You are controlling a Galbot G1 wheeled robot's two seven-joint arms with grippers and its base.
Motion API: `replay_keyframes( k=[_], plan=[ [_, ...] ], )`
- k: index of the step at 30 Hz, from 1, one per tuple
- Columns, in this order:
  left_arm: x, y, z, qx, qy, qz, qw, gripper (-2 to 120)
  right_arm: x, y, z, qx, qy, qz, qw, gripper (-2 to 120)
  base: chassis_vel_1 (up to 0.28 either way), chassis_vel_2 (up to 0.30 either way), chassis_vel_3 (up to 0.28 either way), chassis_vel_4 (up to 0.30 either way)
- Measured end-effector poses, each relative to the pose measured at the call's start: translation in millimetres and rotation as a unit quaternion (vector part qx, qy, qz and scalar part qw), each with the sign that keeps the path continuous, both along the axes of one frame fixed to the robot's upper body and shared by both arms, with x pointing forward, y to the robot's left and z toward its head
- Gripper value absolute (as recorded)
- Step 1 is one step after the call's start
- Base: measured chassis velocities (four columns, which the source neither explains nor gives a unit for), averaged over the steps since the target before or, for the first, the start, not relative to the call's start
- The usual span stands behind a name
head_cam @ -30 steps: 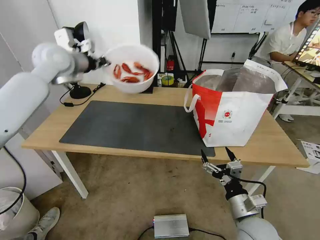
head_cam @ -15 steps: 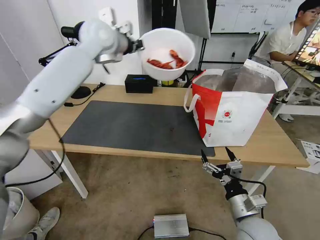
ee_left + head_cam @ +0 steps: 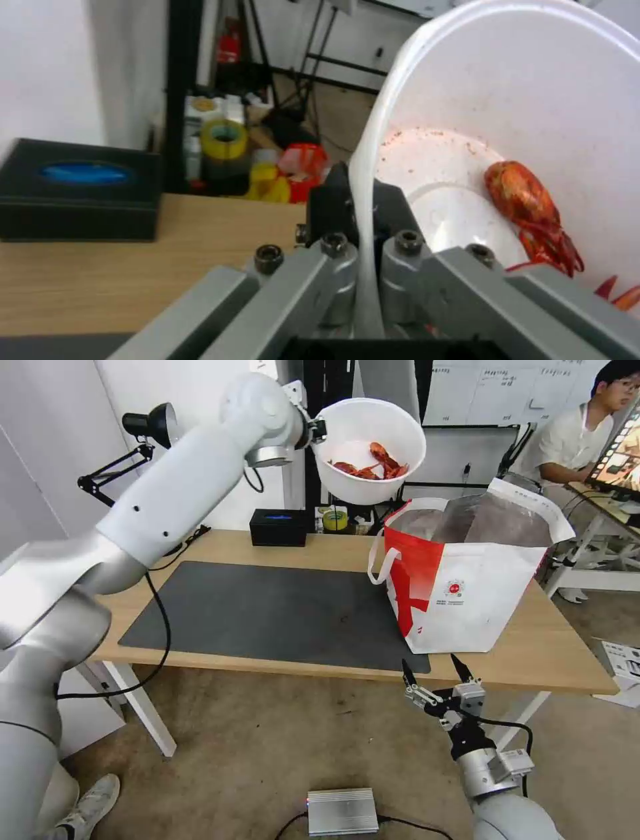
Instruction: Pick up the trash from the table and place it into the takeout bag.
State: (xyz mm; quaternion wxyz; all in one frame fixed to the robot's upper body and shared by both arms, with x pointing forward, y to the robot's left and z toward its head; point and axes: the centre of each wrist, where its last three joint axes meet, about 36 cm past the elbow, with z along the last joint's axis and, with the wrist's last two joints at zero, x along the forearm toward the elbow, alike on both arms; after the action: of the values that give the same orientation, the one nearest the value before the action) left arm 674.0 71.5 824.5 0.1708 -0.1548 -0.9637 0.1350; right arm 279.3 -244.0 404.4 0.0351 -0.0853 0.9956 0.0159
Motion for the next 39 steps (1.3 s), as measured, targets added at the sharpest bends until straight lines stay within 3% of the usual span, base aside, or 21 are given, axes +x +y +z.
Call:
replay_keyframes(
  k=[9,16,21,39],
  plan=[
    [-8.1,-67.1,11.8,-0.004,-0.004,-0.027,0.9996,0,0.0,0.0,0.0,0.0,0.0,0.0,1.0,100,0.0,0.0,0.0,0.0],
    [-17.7,-110.5,5.1,0.011,-0.006,-0.048,0.9988,0,0.0,0.0,0.0,0.0,0.0,0.0,1.0,100,0.0,0.0,0.0,0.0],
    [-23.5,-132.4,-16.9,0.029,-0.005,-0.054,0.9981,0,0.0,0.0,0.0,0.0,0.0,0.0,1.0,100,0.0,0.0,0.0,0.0],
    [-35.9,-159.9,-84.9,0.051,-0.028,-0.046,0.9972,0,0.0,0.0,0.0,0.0,0.0,0.0,1.0,100,0.0,0.0,0.0,0.0]
  ],
)
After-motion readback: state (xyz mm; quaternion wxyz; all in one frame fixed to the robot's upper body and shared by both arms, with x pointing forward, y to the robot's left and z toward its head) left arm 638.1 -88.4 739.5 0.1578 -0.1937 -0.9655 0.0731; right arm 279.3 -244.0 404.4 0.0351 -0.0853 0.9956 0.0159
